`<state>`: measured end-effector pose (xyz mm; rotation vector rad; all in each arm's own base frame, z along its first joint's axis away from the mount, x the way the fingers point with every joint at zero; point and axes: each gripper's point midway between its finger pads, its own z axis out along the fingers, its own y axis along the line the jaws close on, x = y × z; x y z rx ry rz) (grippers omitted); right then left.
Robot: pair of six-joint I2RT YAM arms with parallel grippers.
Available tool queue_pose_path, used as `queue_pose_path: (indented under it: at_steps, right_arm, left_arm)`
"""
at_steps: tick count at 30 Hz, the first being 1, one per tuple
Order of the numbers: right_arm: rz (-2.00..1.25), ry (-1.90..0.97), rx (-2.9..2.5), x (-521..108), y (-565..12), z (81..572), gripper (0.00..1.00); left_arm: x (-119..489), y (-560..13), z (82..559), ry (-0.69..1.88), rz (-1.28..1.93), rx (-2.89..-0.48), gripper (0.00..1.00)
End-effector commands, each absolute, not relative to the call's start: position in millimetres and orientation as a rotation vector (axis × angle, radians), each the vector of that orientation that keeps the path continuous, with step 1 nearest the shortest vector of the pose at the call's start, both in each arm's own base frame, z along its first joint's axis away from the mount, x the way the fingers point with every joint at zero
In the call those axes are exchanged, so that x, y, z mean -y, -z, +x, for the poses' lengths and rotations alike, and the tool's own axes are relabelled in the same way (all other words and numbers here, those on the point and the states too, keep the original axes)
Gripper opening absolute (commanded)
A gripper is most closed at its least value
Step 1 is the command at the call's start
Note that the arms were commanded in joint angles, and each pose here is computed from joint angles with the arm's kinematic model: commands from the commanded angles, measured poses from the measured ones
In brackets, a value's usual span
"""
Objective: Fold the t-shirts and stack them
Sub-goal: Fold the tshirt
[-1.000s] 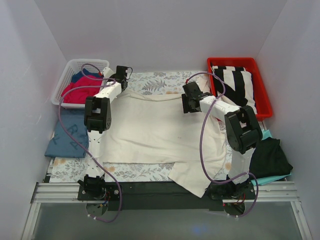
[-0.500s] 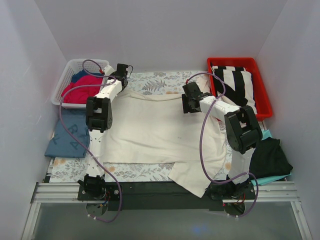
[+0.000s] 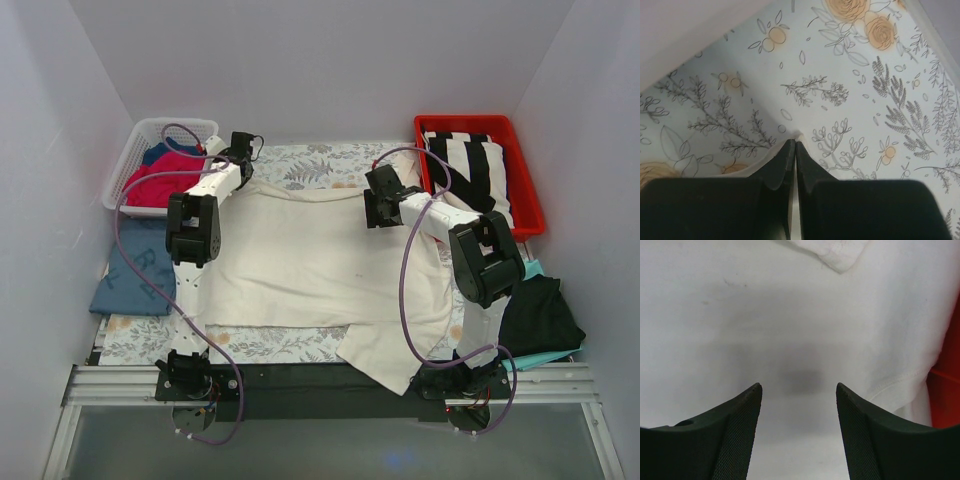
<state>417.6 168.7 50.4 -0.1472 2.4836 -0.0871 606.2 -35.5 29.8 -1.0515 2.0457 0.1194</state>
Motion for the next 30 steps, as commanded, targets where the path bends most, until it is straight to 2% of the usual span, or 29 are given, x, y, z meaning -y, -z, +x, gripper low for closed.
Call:
queue_pose_path:
  at_steps: [1,10,17,23,30]
  right_arm:
    - [-0.098,0.05,-2.396,-171.8,-82.8,430.6,0.66]
    - [-0.09,0.051,-2.286,-175.2,-131.7,451.7,0.66]
    - [-0.056,0.097,-2.219,-167.7,-158.9,475.3,0.67]
    - [0.025,0.069,-2.194,-149.3,-168.4,514.2,0.67]
    - [0.037,-0.054,-2.203,-144.0,-154.4,570.5,0.67]
  left_arm:
    - [31.2,-52.3,585.4,-0.139,-1.033,-2.078,0.0]
    - [11.8,-150.3,583.3,-0.146,-1.026,-1.881,0.0]
    - [-4.1,-208.6,558.0,-0.151,-1.048,-1.749,0.0]
    - [-15.3,-221.4,532.3,-0.189,-1.066,-1.71,0.0]
    - [-25.5,-194.9,502.7,-0.263,-1.095,-1.739,0.0]
